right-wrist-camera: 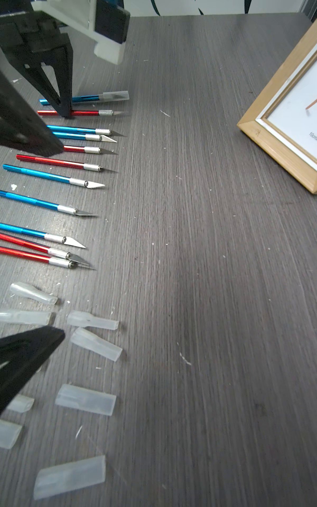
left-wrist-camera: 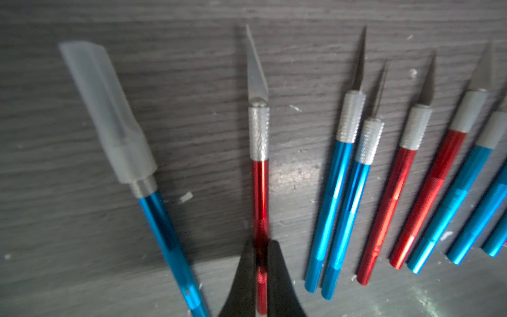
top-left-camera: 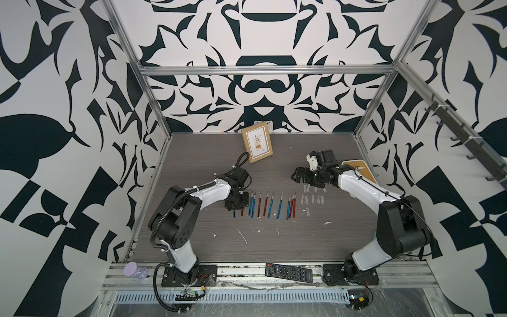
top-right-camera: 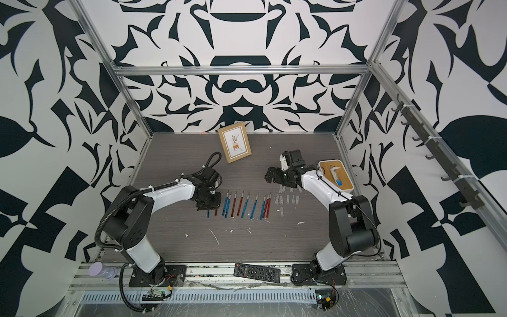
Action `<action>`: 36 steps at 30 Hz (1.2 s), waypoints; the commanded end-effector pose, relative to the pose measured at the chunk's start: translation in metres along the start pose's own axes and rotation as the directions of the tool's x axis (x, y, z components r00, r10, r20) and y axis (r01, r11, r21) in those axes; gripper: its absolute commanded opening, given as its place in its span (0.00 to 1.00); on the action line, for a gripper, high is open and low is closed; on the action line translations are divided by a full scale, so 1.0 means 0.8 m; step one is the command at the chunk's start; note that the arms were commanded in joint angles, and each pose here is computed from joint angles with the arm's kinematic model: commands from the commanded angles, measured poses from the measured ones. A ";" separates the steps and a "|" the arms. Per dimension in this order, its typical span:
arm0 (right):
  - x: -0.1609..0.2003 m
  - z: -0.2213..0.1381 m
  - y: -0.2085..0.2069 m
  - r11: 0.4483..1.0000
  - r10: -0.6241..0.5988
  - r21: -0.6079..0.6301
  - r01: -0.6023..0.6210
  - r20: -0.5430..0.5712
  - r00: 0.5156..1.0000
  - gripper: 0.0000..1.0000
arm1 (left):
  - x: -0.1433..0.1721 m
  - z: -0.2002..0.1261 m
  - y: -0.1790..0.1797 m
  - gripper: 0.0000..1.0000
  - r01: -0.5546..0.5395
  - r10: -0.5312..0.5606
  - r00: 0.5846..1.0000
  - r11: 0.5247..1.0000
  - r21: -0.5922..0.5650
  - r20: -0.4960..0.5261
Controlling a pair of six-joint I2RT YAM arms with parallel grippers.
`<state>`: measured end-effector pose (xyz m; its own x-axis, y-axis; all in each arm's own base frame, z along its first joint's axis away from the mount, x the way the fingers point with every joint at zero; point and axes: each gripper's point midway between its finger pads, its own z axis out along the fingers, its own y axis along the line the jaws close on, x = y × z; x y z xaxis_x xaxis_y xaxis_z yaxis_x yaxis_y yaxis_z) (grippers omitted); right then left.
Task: Remove protective caps from carving knives
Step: Place the carving knife at the center of the board.
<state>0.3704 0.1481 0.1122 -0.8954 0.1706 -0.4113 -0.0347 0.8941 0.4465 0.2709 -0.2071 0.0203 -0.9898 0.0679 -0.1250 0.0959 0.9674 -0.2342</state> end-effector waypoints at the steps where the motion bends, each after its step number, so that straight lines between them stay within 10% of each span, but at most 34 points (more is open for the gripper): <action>1: -0.008 -0.014 0.004 1.000 -0.018 -0.006 0.018 0.034 0.999 1.00 | -0.001 0.003 -0.002 0.01 -0.009 0.009 1.000 1.000 -0.025 -0.010; 32: -0.008 -0.037 -0.013 1.000 0.000 0.017 -0.001 0.050 0.999 1.00 | -0.019 -0.006 -0.013 0.24 -0.049 0.050 0.999 0.997 -0.059 0.010; 36: -0.010 -0.038 -0.012 1.000 0.001 0.015 -0.002 0.054 0.999 1.00 | -0.029 -0.026 -0.021 0.39 -0.053 0.055 0.997 0.998 -0.035 0.059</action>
<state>0.3622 0.1279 0.1244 -0.8817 0.1996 -0.4275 -0.0114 0.8969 0.4422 0.2851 -0.2187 0.0247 -0.9827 0.1064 -0.1516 0.1343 0.9731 -0.1874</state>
